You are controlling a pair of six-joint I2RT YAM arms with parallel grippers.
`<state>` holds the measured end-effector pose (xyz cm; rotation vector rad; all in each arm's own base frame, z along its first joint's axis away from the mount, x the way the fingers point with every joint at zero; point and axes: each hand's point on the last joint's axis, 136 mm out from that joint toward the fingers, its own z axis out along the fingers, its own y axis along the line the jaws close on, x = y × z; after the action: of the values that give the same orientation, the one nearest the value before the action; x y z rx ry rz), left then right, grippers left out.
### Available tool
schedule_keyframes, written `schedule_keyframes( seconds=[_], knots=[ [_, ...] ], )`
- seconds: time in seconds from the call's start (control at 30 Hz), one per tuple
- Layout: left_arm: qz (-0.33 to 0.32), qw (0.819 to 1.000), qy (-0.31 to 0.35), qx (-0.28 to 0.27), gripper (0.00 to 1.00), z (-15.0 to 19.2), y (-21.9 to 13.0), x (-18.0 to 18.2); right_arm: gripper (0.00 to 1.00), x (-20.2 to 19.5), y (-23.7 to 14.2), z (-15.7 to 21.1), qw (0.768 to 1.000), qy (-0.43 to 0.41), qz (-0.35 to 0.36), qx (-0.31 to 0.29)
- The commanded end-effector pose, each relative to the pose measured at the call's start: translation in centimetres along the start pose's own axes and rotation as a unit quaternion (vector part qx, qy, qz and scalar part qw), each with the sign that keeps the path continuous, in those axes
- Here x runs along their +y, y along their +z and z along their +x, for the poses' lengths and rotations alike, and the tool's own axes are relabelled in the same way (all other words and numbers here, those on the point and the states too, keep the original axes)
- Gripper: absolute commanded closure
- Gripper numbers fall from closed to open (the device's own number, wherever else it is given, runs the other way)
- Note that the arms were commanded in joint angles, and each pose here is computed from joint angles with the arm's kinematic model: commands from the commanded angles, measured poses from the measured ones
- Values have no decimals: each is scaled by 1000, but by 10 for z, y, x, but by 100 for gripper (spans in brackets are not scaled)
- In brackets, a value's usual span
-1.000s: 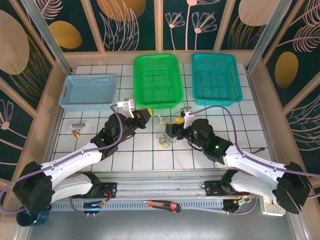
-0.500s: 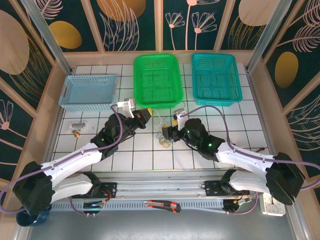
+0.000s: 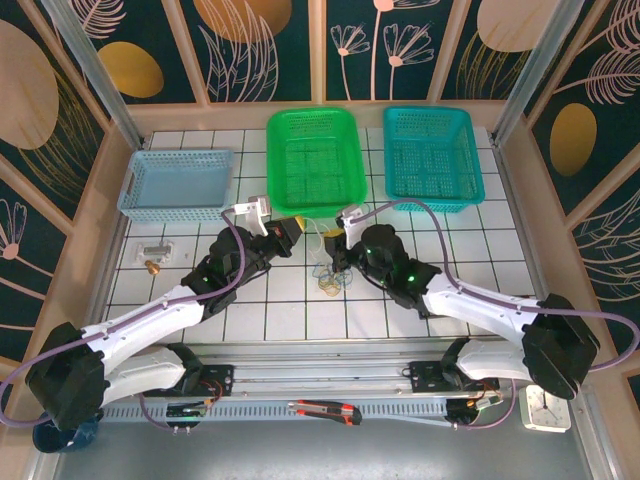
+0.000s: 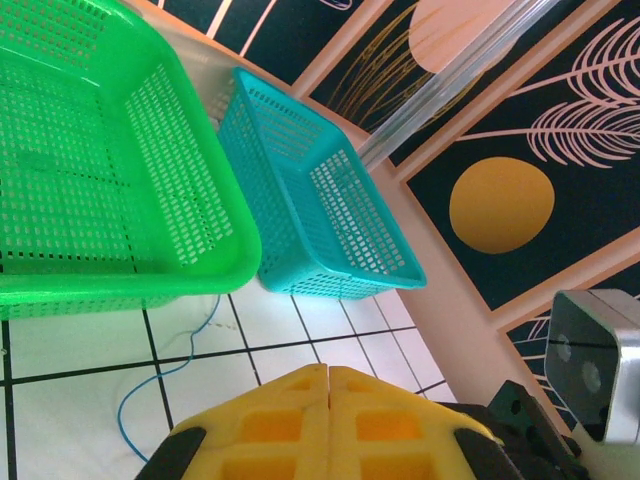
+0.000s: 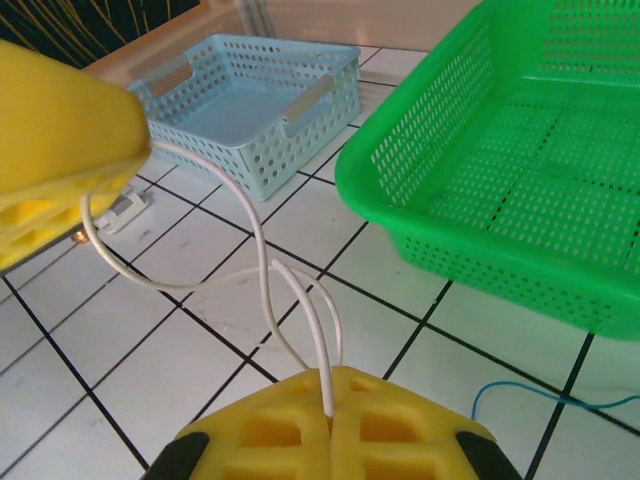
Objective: Untangle the cables
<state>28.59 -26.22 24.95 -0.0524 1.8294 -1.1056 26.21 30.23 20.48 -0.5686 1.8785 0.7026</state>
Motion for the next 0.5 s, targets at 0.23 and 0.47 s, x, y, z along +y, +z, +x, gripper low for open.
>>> schedule_keyframes(
  seconds=[0.23,0.47],
  knots=[
    [27,1000,3,-13,82,-1,-2,-7,100,-9,-29,-70,997,38,9,-74],
    [12,999,28,-17,17,12,-11,14,100,-5,-49,-134,991,57,7,-118]
  ],
)
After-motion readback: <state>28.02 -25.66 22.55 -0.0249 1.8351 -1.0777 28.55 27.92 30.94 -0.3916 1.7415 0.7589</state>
